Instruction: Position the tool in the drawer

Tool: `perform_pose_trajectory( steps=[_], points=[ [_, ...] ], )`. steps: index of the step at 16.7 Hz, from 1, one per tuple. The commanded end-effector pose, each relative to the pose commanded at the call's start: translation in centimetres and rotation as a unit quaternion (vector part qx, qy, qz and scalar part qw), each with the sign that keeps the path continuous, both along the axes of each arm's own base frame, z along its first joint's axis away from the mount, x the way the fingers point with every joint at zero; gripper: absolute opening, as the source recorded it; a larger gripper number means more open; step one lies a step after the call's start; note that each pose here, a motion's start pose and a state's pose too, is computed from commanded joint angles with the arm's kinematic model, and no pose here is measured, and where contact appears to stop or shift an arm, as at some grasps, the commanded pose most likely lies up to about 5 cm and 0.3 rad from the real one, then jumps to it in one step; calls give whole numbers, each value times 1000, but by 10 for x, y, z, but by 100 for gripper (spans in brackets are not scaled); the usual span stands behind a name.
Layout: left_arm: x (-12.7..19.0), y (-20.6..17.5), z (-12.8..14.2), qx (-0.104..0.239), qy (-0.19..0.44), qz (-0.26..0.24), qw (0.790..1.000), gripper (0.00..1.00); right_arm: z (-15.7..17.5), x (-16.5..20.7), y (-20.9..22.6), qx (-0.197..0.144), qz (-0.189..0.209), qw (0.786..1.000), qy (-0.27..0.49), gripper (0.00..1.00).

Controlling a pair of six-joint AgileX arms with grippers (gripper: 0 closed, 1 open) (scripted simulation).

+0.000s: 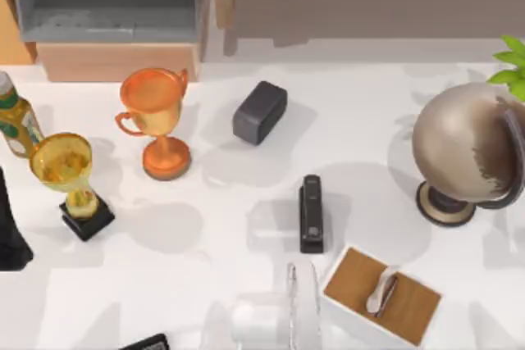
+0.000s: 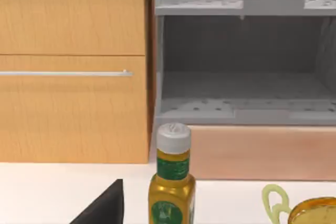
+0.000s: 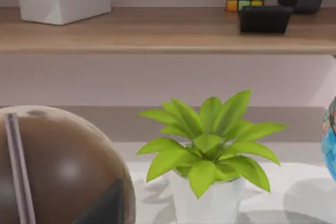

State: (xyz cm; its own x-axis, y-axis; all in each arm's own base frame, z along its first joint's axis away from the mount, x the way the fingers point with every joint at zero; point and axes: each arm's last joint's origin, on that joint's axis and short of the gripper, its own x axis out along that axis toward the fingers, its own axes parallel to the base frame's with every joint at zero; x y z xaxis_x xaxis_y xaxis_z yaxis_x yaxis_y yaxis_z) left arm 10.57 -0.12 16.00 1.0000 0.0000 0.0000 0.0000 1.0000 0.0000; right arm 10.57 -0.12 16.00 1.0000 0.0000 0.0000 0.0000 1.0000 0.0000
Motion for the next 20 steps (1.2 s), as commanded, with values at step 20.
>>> perform_pose_trajectory(
  steps=[20],
  points=[
    [149, 38, 117, 378, -14, 45, 925, 100, 0, 0, 0, 0, 0, 1000, 0, 100]
  ],
)
